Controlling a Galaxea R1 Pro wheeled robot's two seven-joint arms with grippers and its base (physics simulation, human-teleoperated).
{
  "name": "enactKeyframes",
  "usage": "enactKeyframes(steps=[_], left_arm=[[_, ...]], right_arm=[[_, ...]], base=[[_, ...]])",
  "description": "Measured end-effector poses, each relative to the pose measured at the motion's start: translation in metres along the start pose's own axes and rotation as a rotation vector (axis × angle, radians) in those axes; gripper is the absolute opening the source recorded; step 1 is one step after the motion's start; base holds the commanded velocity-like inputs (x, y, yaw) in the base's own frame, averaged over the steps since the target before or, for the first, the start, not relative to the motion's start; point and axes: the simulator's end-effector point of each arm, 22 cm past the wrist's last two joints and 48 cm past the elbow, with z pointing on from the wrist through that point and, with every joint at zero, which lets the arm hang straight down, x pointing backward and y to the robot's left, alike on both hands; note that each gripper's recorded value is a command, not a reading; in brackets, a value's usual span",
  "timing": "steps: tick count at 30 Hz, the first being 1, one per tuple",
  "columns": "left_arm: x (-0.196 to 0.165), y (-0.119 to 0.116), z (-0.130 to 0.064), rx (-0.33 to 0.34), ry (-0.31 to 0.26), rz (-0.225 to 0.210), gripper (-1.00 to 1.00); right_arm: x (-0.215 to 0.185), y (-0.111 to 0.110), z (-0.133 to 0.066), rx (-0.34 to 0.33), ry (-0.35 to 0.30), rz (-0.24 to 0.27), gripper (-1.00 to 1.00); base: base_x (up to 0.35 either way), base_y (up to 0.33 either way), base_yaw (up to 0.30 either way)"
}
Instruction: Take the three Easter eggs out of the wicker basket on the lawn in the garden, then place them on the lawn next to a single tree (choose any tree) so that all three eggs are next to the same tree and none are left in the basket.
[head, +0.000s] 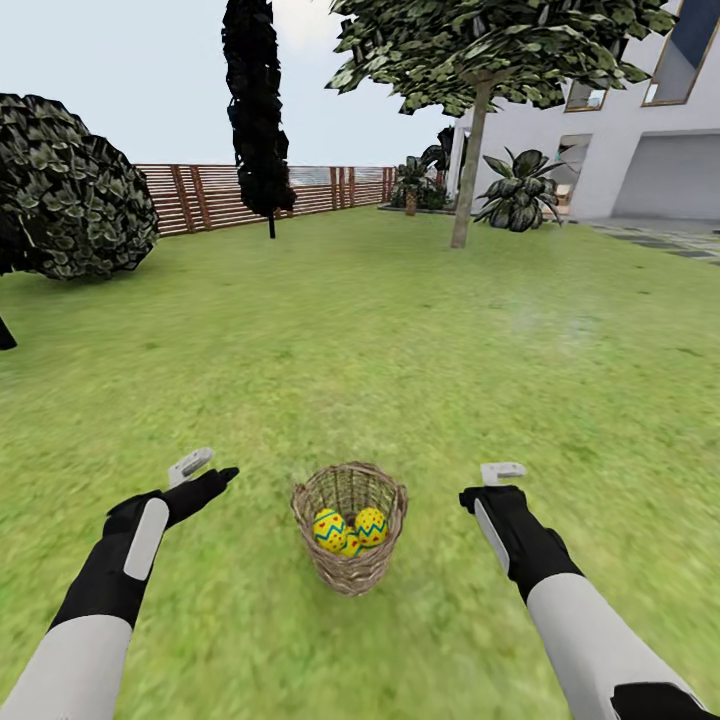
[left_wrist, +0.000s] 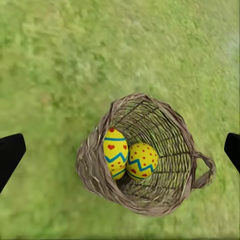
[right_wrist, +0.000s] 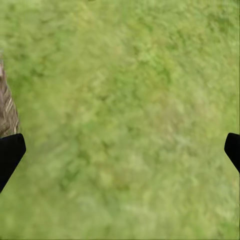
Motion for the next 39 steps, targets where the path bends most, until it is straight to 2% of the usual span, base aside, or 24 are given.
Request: enactKeyframes(steps=[12,16,17,18,20,23,26,32,39], left_arm=[[0.013,0.007,0.005,-0.015,0.028,-0.009,1.0],[0.053,0.026,0.016,-0.053,0.12,-0.03,1.0],[0.072,0.032,0.019,-0.068,0.161,-0.029,1.0],[0.083,0.034,0.021,-0.077,0.188,-0.016,1.0],[0.1,0.032,0.024,-0.085,0.228,0.038,1.0],[0.114,0.027,0.026,-0.094,0.261,0.118,1.0],[0.119,0.029,0.026,-0.12,0.275,0.154,1.0],[0.12,0.036,0.024,-0.151,0.28,0.164,1.0],[0.119,0.04,0.023,-0.167,0.278,0.168,1.0]], right_arm=[[0.001,0.001,0.0,-0.001,0.001,0.0,1.0],[0.001,0.001,0.0,-0.003,0.0,0.0,1.0],[0.001,0.001,0.0,-0.003,0.0,0.0,1.0],[0.001,0.002,0.0,-0.004,0.0,0.0,1.0],[0.001,0.002,0.0,-0.003,0.0,0.0,1.0],[0.001,0.001,0.0,-0.003,0.0,0.001,1.0],[0.002,0.001,0.001,-0.003,0.004,0.001,1.0],[0.003,0.001,0.0,-0.004,0.005,0.0,1.0],[0.004,0.002,0.0,-0.004,0.005,0.0,1.0]], base=[[0.322,0.079,0.0],[0.332,0.002,0.0],[0.332,0.0,0.0],[0.332,0.0,0.0],[0.259,0.0,-0.003],[0.093,0.0,-0.13],[0.021,0.0,-0.251],[0.003,0.0,-0.252],[0.03,0.0,-0.035]])
